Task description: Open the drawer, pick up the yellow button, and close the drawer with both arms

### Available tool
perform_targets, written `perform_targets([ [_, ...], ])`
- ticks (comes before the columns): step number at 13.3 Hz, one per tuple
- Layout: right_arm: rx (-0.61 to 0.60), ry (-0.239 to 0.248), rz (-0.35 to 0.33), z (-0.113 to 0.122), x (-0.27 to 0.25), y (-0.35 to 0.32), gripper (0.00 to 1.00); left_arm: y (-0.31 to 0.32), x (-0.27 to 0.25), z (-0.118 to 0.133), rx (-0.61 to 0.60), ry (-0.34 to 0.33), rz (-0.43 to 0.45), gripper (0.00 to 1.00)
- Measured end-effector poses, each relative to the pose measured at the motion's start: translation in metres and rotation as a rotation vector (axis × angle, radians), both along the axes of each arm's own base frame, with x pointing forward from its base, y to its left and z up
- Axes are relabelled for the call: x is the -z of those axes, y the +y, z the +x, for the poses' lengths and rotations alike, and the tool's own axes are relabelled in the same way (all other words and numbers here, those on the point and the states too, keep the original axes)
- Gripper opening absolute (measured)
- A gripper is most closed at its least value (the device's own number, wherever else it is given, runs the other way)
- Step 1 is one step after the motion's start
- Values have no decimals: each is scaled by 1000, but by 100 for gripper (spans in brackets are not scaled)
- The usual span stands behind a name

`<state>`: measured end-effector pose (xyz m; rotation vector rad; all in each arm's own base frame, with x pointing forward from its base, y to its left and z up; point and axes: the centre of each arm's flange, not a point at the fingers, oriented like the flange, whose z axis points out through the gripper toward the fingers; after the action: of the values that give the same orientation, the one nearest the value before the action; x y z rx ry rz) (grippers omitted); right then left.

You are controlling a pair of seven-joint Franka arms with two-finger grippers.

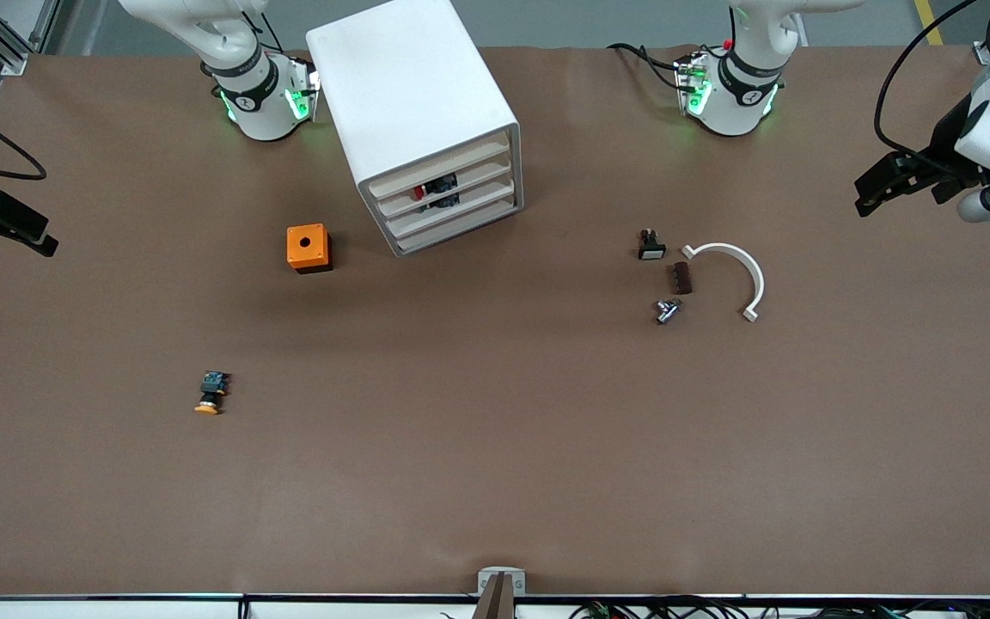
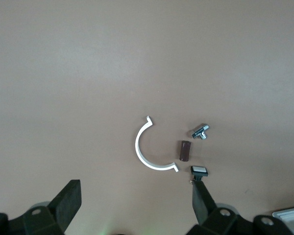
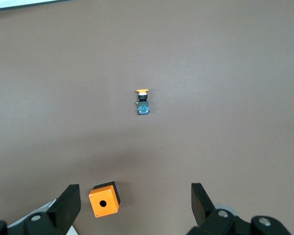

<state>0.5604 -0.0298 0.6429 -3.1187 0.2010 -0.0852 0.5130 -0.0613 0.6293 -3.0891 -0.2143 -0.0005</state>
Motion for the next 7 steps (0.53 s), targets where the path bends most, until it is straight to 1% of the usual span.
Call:
perform_targets([
  [2,0,-1,0,-1,-1,0,100,-4,1,-5,8,-1,1,100],
  [7,0,-5,0,-1,0,0,100,-7,0,-5,16,-5,1,100],
])
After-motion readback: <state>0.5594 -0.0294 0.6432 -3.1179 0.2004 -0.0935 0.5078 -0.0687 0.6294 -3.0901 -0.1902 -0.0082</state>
